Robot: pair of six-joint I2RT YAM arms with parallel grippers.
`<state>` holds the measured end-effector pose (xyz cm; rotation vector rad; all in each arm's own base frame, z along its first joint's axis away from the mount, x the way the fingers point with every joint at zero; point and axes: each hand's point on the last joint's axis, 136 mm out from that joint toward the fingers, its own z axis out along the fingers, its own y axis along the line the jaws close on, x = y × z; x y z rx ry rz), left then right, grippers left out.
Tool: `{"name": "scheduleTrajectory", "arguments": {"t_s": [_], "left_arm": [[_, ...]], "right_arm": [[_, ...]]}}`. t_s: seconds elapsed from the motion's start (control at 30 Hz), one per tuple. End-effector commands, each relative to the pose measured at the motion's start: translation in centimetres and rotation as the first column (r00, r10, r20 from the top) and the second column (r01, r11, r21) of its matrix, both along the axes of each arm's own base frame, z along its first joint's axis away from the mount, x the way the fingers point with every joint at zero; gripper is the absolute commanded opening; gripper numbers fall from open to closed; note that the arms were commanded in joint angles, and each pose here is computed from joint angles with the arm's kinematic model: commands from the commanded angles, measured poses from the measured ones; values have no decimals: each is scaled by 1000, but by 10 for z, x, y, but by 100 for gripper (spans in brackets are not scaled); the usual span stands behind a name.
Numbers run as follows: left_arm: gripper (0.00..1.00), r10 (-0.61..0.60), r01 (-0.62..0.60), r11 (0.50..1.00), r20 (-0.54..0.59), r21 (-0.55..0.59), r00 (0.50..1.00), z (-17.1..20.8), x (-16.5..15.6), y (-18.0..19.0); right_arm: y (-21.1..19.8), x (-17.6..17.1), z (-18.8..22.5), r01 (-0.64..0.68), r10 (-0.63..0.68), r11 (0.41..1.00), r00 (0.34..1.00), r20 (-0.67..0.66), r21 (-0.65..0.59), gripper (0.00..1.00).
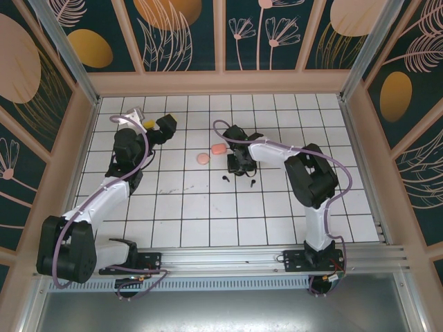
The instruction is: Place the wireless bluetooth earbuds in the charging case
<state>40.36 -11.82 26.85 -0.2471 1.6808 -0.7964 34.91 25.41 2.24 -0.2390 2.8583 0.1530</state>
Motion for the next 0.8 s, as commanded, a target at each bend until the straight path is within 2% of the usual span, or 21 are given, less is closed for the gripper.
{"name": "scheduleTrajectory", "arguments": {"t_s": [0.0,0.2,0.4,0.57,0.77], "left_arm": [[99,-88,89,996,53,-28,995,8,-3,-14],[96,-203,205,978,51,-40,978,-16,-8,-34],[94,-360,362,931,53,-43,931,-50,-23,-71],[92,-445,451,892,106,-39,889,-62,-37,-108],[81,-475,500,857,186,-124,860,-68,-40,-126]], "right_arm": [[1,7,34,47,-52,994,998,47,97,31],[3,22,85,72,-97,977,988,118,201,31],[12,44,138,121,-188,932,967,170,342,31],[30,64,177,186,-294,854,943,156,485,32],[50,75,190,291,-405,728,913,48,621,31]]}}
